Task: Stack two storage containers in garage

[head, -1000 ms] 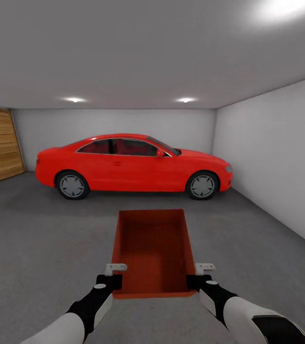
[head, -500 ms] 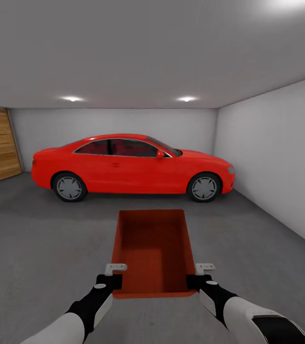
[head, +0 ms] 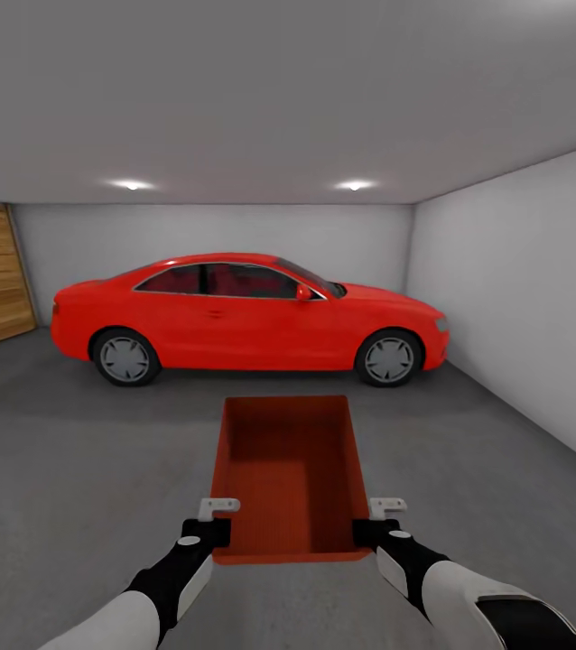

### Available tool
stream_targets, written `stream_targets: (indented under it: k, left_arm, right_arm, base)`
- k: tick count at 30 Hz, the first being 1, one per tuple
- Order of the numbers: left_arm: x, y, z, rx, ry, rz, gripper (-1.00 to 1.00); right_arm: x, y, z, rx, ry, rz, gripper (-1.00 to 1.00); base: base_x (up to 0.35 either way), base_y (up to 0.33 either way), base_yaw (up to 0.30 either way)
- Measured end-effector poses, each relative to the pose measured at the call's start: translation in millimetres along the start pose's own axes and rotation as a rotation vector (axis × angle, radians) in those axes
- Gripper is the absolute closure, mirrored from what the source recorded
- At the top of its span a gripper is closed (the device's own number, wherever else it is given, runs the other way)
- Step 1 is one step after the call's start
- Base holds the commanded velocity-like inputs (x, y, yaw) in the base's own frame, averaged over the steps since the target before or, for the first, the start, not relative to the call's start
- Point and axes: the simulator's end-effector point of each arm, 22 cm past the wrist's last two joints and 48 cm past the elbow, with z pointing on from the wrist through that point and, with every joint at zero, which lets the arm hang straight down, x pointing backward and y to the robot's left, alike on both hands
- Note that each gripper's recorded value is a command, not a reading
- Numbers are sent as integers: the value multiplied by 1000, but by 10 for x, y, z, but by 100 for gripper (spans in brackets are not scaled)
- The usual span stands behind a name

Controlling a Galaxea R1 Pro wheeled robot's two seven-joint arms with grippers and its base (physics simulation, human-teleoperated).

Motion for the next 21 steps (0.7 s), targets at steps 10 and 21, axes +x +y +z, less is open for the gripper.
stream_targets:
  k: [10,21]
  left_arm:
    - [4,-1,-1,0,2,0,100]
    - [-16,2,-14,0,0,1,100]
  right_arm:
    - [2,-1,-1,0,2,-1,100]
    - [-18,1,-16,0,0,-1,100]
  base:
    - [321,0,-29]
    - [321,0,-262]
